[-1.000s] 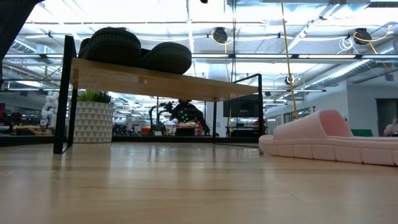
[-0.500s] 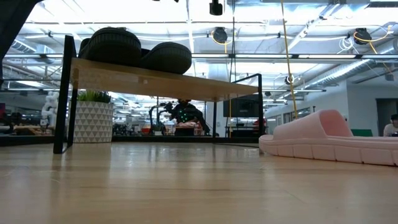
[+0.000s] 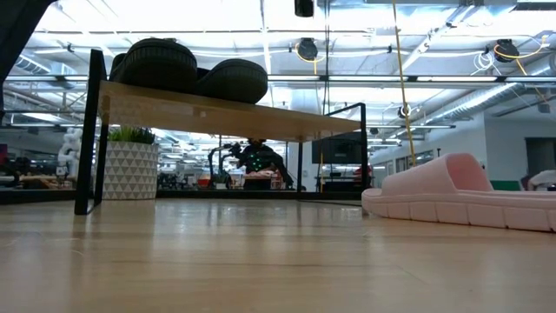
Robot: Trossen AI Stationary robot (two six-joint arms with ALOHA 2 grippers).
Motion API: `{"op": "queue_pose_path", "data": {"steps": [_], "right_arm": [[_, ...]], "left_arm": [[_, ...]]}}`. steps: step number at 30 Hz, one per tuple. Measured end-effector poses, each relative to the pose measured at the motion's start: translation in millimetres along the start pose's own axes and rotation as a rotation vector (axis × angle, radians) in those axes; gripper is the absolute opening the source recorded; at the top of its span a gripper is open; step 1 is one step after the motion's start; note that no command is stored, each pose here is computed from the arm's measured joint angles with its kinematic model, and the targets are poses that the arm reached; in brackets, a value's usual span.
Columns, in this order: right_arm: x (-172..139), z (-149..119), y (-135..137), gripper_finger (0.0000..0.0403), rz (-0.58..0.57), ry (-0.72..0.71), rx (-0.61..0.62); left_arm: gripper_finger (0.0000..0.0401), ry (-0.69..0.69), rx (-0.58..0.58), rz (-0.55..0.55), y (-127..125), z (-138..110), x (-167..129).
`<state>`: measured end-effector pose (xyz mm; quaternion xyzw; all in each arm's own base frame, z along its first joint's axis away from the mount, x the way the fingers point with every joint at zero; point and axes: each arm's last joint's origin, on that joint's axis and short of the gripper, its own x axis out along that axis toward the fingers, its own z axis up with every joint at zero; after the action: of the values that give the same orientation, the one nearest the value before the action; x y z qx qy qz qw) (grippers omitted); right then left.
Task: Pick and place slides into the shelf
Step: Put the top pink slide on the shelf
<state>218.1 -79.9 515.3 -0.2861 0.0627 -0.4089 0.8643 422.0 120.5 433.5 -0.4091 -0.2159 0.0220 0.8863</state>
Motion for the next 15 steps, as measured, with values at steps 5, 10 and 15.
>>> {"op": "queue_pose_path", "data": {"steps": [5,10,15], "right_arm": [[1.7,-2.2,2.4,0.0167,-0.016,0.007,-0.019],[2.9,-3.1,1.0,0.0133,-0.028,0.011,-0.018],[2.9,-3.2,0.0,0.0053,-0.056,0.026,-0.023]], "left_arm": [[0.0048,0.004,0.001,0.007,0.7,-0.3,0.0],[0.0048,0.012,0.005,0.017,1.5,-1.1,0.0],[0.0048,0.013,0.006,0.018,1.6,-1.2,0.0]]}}
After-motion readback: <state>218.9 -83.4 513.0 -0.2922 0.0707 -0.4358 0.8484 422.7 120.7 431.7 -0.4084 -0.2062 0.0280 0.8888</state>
